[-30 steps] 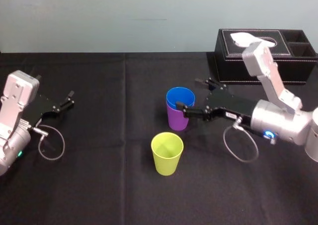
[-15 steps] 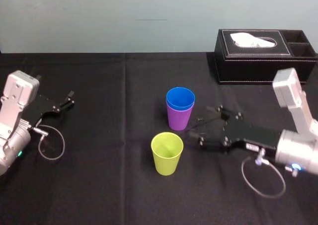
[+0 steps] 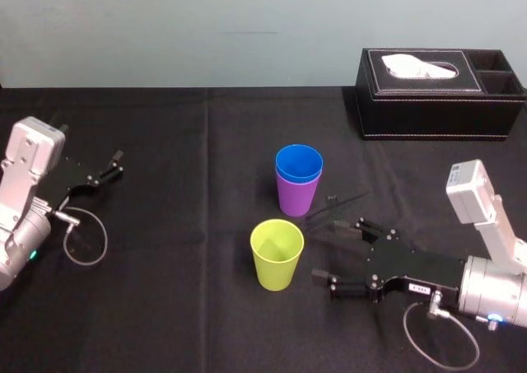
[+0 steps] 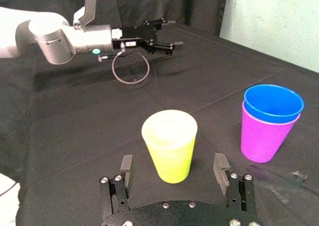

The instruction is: Stack the three plastic cups sequentially using one hand.

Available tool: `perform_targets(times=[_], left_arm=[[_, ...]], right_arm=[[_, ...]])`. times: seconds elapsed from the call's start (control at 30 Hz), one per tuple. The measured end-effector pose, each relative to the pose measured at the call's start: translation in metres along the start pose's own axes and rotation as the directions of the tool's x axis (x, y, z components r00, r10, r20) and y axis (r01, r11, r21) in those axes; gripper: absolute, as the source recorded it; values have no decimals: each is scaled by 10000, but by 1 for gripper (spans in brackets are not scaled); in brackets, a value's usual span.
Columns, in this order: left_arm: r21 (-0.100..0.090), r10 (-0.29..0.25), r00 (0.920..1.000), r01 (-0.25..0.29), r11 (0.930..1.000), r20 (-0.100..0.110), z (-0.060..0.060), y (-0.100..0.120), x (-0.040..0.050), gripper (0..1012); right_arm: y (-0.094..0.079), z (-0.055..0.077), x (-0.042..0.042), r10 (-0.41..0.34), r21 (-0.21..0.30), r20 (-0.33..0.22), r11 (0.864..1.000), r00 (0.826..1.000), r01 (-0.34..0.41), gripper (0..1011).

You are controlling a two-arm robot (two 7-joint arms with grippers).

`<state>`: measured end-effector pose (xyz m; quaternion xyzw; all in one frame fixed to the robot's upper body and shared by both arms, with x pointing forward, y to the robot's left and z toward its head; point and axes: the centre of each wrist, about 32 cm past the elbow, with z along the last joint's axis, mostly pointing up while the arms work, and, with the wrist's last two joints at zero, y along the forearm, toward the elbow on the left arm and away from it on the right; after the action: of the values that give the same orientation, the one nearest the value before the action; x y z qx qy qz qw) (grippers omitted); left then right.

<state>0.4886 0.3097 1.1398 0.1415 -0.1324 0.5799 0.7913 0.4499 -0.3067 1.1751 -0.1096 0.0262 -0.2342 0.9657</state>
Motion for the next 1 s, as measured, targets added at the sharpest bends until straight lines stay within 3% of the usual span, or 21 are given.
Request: perform_targets(times=[0.6, 1.0], left_arm=[[0, 0, 10000, 0, 10000, 1, 0, 0, 0, 1011], [-1, 0, 10000, 0, 10000, 0, 0, 0, 0, 1011]], right_arm=[[192, -67, 0, 249, -518, 225, 9984, 9994, -237, 1002], [334, -78, 20, 375, -602, 154, 9975, 9992, -365, 1002]])
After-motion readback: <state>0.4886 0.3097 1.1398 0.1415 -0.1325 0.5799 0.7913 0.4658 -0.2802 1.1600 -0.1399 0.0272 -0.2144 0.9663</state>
